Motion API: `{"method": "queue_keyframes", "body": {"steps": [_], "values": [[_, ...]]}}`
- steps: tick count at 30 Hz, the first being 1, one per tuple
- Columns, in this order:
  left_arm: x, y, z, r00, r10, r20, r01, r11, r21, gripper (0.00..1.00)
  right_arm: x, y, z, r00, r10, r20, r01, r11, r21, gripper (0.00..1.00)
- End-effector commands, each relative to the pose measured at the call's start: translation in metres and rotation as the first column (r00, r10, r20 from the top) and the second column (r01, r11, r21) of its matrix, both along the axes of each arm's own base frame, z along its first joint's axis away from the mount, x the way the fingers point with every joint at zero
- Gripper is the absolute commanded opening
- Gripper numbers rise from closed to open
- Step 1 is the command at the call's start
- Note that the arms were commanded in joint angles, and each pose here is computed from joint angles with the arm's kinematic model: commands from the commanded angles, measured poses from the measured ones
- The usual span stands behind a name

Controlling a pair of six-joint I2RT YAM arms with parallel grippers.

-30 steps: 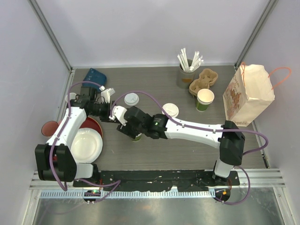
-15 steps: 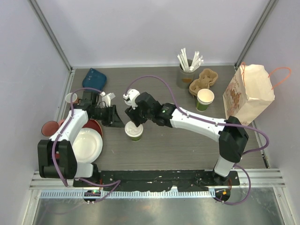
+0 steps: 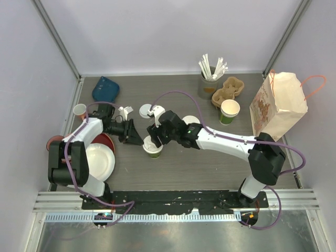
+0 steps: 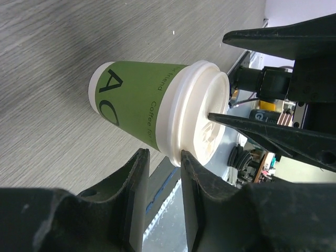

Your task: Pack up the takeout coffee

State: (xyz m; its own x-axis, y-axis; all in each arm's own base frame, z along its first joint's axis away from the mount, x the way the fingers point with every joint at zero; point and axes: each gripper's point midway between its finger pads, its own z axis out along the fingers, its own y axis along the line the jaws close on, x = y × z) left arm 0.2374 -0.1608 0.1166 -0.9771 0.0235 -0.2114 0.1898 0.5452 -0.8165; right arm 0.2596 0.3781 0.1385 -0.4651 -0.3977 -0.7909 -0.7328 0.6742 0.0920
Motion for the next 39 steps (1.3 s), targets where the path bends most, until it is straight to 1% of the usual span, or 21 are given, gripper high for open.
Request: {"method": "queue_keyframes", "body": {"steps": [1,2,4,5,6,7,9,10,14,16,19,22,23,24,26,27,29,31,34,37,39], "values": [[0.014,-0.006,0.014,0.999,0.003,0.043,-0.001,0.999,-0.033,0.34,0.001,0.001,0.033,0.995,-0.077,0.057,0.073,0.995,0.074,0.65],[0.019,-0.007,0.017,0.998,0.009,0.060,-0.007,0.999,-0.038,0.34,0.001,0.000,0.034,0.994,-0.097,0.050,0.093,0.992,0.081,0.66],[0.028,-0.011,0.017,0.995,0.009,0.101,-0.009,1.000,-0.009,0.35,0.000,-0.005,0.042,0.990,-0.128,0.065,0.122,0.988,0.095,0.65],[0.033,-0.013,0.018,0.991,-0.006,0.130,0.004,1.000,0.015,0.35,-0.001,-0.006,0.045,0.988,-0.132,0.076,0.125,0.988,0.095,0.65],[0.032,-0.020,0.012,0.990,-0.039,0.138,0.032,0.998,0.054,0.35,-0.001,-0.008,0.047,0.987,-0.135,0.089,0.127,0.988,0.090,0.66],[0.033,-0.024,0.010,0.989,-0.056,0.139,0.047,0.997,0.063,0.35,-0.002,-0.012,0.050,0.982,-0.151,0.115,0.144,0.987,0.065,0.66],[0.039,-0.032,0.013,0.987,-0.074,0.142,0.068,0.997,0.047,0.35,-0.002,-0.018,0.051,0.979,-0.154,0.133,0.152,0.988,0.024,0.66],[0.041,-0.034,0.008,0.990,-0.076,0.115,0.072,0.997,0.041,0.34,-0.003,-0.021,0.052,0.979,-0.155,0.132,0.155,0.988,0.010,0.66],[0.066,-0.032,0.010,0.985,-0.079,0.156,0.068,0.995,0.074,0.35,-0.004,-0.021,0.055,0.979,-0.153,0.133,0.152,0.988,0.012,0.66],[0.073,-0.027,0.012,0.984,-0.062,0.165,0.050,0.996,0.078,0.35,-0.003,-0.022,0.056,0.979,-0.147,0.142,0.149,0.989,-0.003,0.66],[0.078,-0.017,0.023,0.986,-0.021,0.163,0.013,0.999,0.052,0.36,-0.003,-0.023,0.061,0.978,-0.139,0.157,0.142,0.990,-0.007,0.66],[0.064,-0.012,0.032,0.984,-0.004,0.179,-0.002,0.999,0.035,0.42,-0.002,-0.020,0.062,0.987,-0.100,0.128,0.099,0.995,0.011,0.68],[0.047,-0.014,0.035,0.984,-0.009,0.177,0.008,1.000,0.006,0.44,-0.001,-0.019,0.060,0.989,-0.091,0.115,0.090,0.996,0.016,0.69],[0.039,-0.015,0.035,0.985,-0.009,0.170,0.012,1.000,-0.017,0.48,0.003,-0.020,0.058,0.992,-0.085,0.092,0.083,0.996,0.023,0.69],[0.022,-0.018,0.027,0.986,-0.020,0.163,0.027,0.999,-0.042,0.49,0.007,-0.021,0.059,0.994,-0.077,0.082,0.075,0.997,0.031,0.71],[0.015,-0.020,0.032,0.982,-0.040,0.183,0.051,0.997,-0.057,0.49,0.008,-0.021,0.060,0.995,-0.072,0.075,0.069,0.997,0.042,0.71],[0.007,-0.020,0.027,0.974,-0.068,0.216,0.081,0.995,-0.052,0.47,0.011,-0.019,0.063,0.996,-0.065,0.056,0.061,0.996,0.072,0.71],[0.004,-0.022,0.026,0.966,-0.080,0.247,0.094,0.994,-0.046,0.46,0.012,-0.020,0.058,0.996,-0.073,0.044,0.069,0.995,0.071,0.71],[0.002,-0.025,0.012,0.975,-0.065,0.213,0.078,0.996,-0.053,0.43,0.013,-0.018,0.047,0.997,-0.074,0.028,0.072,0.995,0.073,0.71],[0.002,-0.028,0.005,0.986,-0.046,0.163,0.061,0.994,-0.088,0.42,0.015,-0.020,0.041,0.995,-0.088,0.044,0.085,0.994,0.076,0.70],[0.005,-0.031,0.009,0.984,-0.039,0.172,0.059,0.992,-0.112,0.42,0.016,-0.018,0.037,0.995,-0.086,0.055,0.081,0.993,0.090,0.70]]}}
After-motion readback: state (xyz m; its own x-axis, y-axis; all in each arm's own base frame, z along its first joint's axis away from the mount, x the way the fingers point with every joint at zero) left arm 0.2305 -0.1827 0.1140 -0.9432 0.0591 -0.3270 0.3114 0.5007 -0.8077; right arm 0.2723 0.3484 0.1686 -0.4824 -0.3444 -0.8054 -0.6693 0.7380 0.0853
